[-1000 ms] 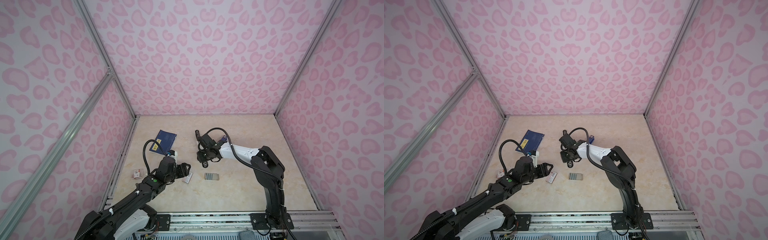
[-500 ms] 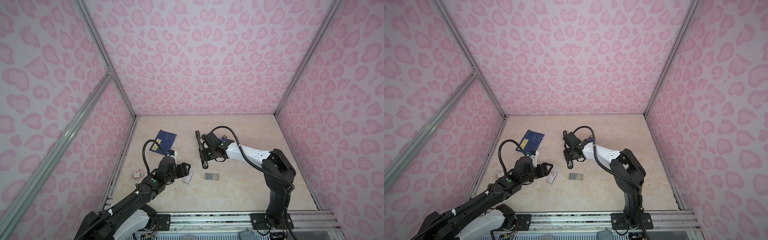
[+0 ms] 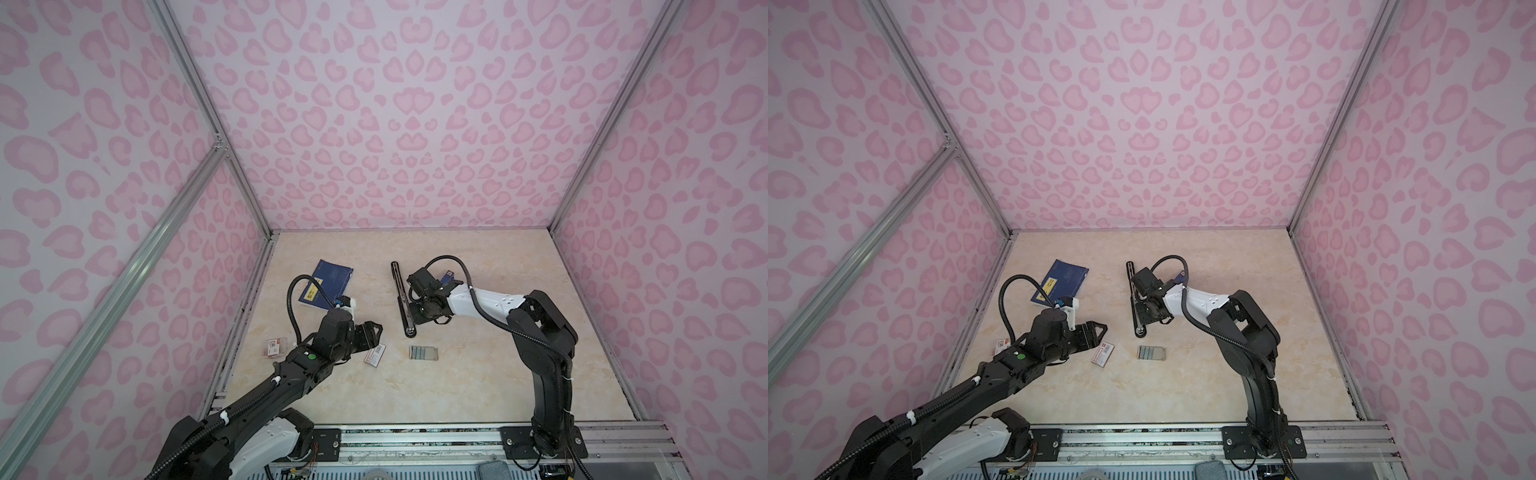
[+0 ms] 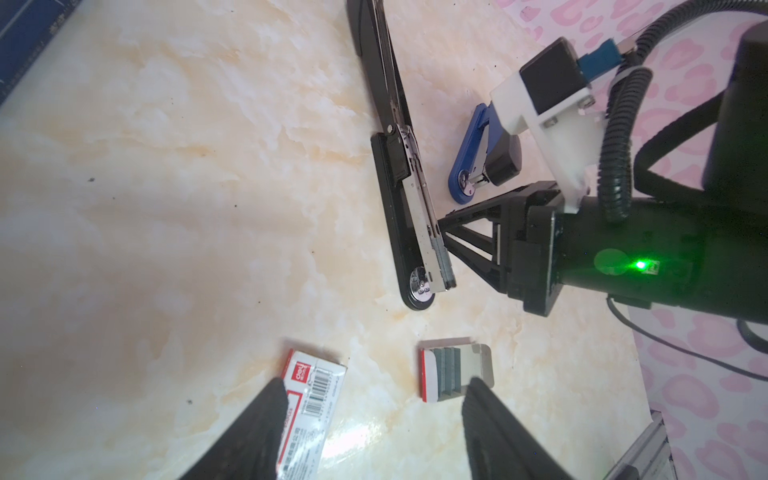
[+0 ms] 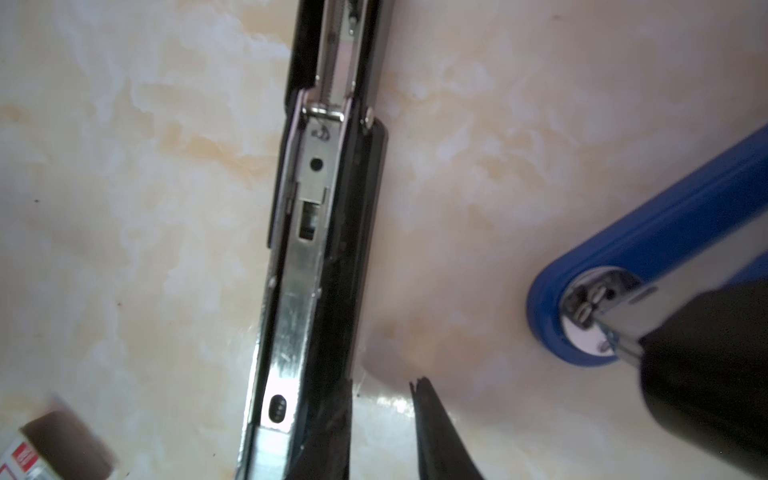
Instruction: Load the staples into the stapler
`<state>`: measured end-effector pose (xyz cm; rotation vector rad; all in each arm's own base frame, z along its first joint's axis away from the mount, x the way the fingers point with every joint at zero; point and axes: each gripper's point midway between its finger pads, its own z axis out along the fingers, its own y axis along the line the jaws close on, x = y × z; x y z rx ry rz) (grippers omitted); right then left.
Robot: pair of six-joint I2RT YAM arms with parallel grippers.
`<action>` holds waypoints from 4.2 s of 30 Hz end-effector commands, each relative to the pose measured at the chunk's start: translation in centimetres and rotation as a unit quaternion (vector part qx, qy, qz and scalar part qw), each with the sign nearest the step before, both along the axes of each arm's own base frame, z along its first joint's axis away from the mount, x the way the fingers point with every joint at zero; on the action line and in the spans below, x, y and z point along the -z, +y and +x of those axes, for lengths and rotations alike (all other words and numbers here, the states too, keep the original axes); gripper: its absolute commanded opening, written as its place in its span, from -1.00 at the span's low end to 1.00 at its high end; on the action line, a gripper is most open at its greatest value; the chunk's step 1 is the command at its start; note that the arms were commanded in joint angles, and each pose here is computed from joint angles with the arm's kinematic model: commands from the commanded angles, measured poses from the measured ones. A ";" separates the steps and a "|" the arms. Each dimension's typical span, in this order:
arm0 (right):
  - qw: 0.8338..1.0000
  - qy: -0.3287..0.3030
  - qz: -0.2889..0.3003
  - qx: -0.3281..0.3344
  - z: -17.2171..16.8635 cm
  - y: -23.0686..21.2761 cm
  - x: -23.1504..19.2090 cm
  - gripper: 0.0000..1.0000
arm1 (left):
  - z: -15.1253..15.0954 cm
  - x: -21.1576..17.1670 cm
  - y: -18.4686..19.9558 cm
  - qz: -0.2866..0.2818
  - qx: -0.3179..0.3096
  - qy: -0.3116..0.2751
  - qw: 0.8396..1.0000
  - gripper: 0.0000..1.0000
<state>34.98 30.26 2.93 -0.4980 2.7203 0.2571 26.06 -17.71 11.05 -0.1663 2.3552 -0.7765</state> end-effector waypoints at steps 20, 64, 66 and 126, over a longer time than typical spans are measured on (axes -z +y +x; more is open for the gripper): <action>0.989 -0.013 0.126 -0.079 -1.5 8.2 -3.9 -0.22 | 2.7 -0.4 1.5 0.120 -0.010 0.005 0.993 0.51; 0.968 -0.048 0.187 0.161 4.8 -8.4 -3.6 -0.18 | 21.5 6.1 -7.8 0.258 0.094 0.001 0.962 0.43; 0.967 -0.050 0.197 0.152 4.2 -7.7 -4.0 -0.18 | 22.0 7.0 -7.8 0.260 0.102 0.010 0.960 0.39; 0.876 -0.051 0.423 0.226 3.7 -9.0 -2.1 -0.25 | 15.9 7.7 -19.6 0.227 0.307 -0.037 0.923 -0.30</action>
